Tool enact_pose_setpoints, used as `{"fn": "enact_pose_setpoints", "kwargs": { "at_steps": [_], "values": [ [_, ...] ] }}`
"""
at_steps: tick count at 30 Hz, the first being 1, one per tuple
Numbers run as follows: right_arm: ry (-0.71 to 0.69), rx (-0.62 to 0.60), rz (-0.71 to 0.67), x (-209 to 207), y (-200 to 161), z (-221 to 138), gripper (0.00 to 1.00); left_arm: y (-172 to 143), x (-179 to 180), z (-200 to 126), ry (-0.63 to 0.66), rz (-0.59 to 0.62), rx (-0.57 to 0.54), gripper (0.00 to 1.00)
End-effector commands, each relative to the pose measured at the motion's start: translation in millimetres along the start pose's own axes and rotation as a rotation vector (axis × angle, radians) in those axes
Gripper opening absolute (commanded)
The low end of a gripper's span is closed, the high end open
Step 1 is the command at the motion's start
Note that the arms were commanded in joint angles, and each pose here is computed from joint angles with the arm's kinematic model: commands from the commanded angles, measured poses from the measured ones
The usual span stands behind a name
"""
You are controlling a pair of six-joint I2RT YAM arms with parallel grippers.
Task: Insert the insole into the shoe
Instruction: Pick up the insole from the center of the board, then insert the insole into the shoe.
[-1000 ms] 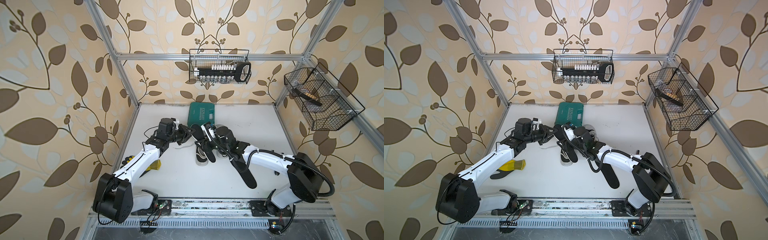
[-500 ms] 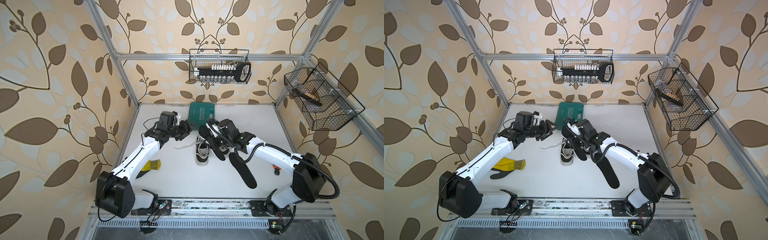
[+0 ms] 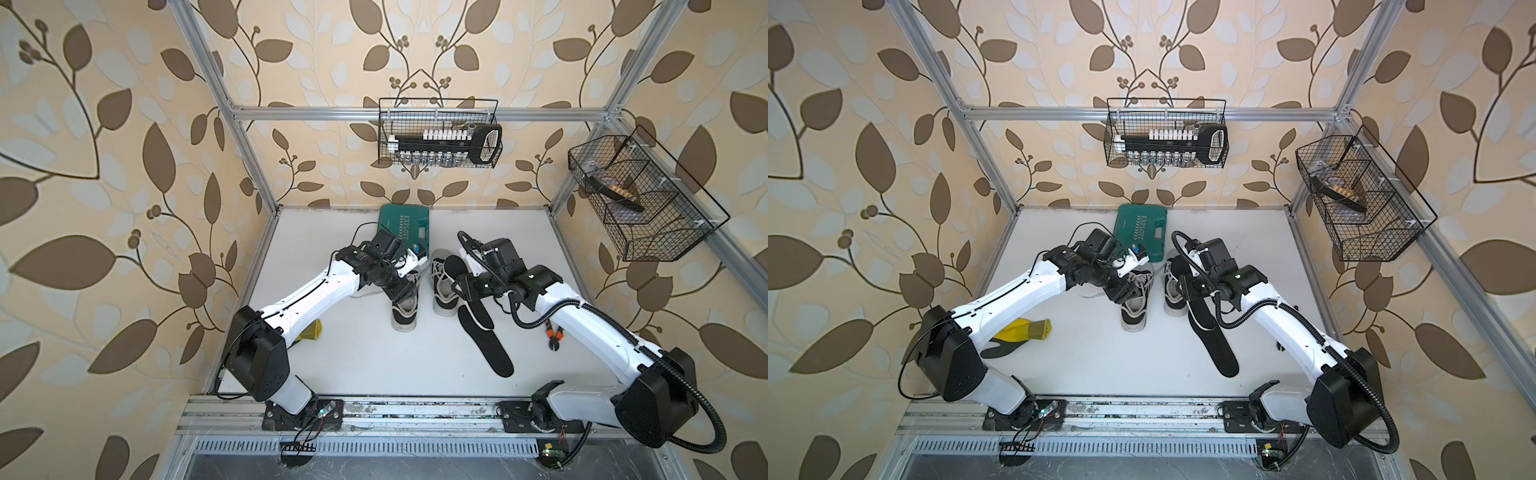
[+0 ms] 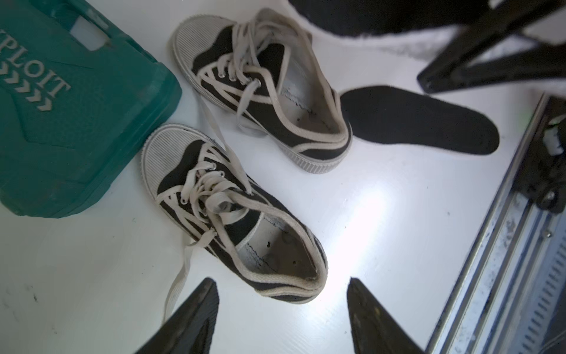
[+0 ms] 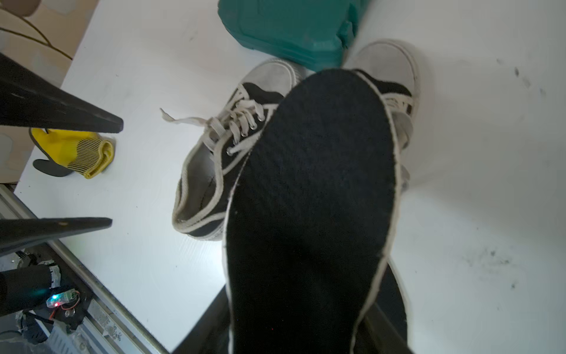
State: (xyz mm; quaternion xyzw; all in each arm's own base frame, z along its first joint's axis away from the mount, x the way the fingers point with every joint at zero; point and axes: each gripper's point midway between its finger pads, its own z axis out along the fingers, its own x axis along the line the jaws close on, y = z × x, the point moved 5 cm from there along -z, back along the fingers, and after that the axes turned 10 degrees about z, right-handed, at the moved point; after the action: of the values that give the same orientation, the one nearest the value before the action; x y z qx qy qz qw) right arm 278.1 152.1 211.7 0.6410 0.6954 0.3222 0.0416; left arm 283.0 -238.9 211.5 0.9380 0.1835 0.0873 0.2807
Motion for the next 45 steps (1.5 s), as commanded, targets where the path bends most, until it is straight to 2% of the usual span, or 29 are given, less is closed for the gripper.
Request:
{"fn": "enact_pose_setpoints", "kwargs": {
  "at_steps": [1,7,13,17,21,29,33,38,42,45],
  "values": [
    [-0.013,0.037,0.006,-12.8,-10.7,-5.6,0.5,-2.4,-0.4,6.8,0.005,0.215,0.047,0.61],
    [-0.014,0.039,0.025,-24.4,-9.5,-7.1,0.49,-9.3,-4.0,30.1,-0.053,0.288,0.099,0.47],
    [-0.012,0.034,0.038,-30.8,-6.7,-9.3,0.49,-10.8,0.5,47.0,-0.064,0.306,0.121,0.41],
    [-0.014,0.035,0.044,-34.9,-6.8,-10.6,0.49,-15.3,4.2,61.8,-0.067,0.308,0.15,0.41],
    [-0.012,0.035,0.051,-38.3,-6.8,-12.7,0.48,-20.1,7.5,74.6,-0.057,0.319,0.169,0.46],
    [-0.007,0.022,0.063,-42.0,-2.5,-19.3,0.48,-29.8,18.6,92.4,0.081,0.403,0.213,0.52],
    [-0.002,0.013,0.066,-41.5,1.4,-22.0,0.48,-36.5,19.2,101.3,0.077,0.401,0.238,0.51],
    [-0.004,0.018,0.063,-42.3,1.8,-23.1,0.47,-31.4,26.1,101.0,0.121,0.362,0.245,0.4],
    [-0.005,0.024,0.06,-43.1,1.2,-24.4,0.45,-23.6,31.2,96.1,0.152,0.339,0.239,0.23],
    [0.0,0.022,0.058,-41.9,1.7,-26.0,0.43,-17.7,31.4,92.0,0.138,0.321,0.236,0.07]
  ]
}}
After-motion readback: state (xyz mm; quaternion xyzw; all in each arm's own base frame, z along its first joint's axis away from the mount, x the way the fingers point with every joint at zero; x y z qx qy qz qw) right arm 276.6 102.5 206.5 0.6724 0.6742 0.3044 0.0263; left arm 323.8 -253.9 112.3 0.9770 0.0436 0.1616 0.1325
